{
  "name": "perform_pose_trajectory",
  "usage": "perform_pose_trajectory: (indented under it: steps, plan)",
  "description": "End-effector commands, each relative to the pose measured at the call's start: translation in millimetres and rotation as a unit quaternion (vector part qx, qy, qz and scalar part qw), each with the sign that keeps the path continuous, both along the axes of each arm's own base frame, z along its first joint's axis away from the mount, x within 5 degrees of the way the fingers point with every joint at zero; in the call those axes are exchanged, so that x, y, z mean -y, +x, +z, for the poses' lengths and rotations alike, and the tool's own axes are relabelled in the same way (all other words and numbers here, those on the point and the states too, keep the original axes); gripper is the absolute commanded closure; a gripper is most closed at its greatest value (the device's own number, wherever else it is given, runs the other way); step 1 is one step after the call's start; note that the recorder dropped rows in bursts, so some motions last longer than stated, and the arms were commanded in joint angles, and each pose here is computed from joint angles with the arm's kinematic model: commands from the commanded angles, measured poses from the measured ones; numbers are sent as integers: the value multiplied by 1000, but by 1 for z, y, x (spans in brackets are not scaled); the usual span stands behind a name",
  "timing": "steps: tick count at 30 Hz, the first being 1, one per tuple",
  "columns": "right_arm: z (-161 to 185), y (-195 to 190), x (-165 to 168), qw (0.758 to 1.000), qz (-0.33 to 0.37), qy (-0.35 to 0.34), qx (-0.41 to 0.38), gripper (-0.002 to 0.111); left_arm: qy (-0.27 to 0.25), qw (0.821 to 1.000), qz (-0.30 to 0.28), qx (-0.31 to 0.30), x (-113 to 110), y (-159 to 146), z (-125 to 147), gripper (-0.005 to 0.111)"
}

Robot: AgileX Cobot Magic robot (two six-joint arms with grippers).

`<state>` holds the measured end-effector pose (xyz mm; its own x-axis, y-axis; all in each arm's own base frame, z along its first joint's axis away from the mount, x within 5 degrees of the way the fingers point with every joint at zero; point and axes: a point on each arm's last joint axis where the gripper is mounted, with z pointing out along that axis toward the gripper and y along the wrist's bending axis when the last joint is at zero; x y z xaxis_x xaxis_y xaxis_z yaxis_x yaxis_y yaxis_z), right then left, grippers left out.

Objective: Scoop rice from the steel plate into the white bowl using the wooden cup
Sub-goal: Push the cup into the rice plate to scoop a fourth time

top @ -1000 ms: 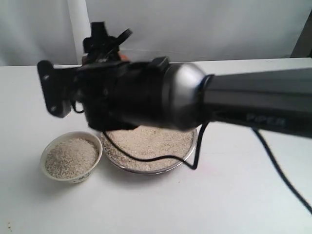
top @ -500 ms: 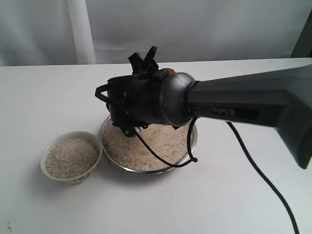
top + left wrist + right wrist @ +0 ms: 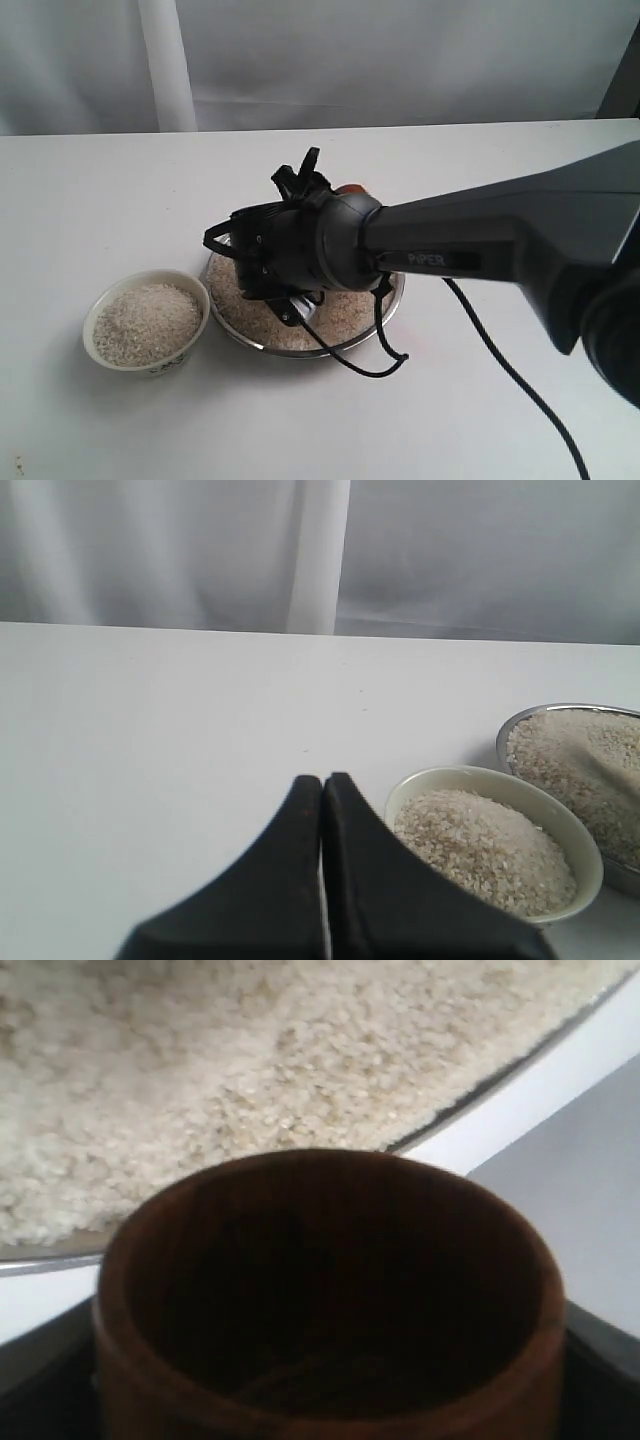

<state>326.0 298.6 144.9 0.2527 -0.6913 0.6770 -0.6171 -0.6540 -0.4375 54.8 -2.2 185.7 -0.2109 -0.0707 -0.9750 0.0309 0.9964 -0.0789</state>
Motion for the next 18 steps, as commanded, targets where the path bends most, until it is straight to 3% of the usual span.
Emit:
perform_pose_trajectory:
  steps: [1, 18]
  plan:
    - [-2, 0, 1, 1000, 6, 11, -13, 108, -5, 1000, -2, 5, 0, 0, 2, 107]
    - [-21, 15, 12, 999, 11, 13, -34, 108, -5, 1000, -2, 5, 0, 0, 2, 107]
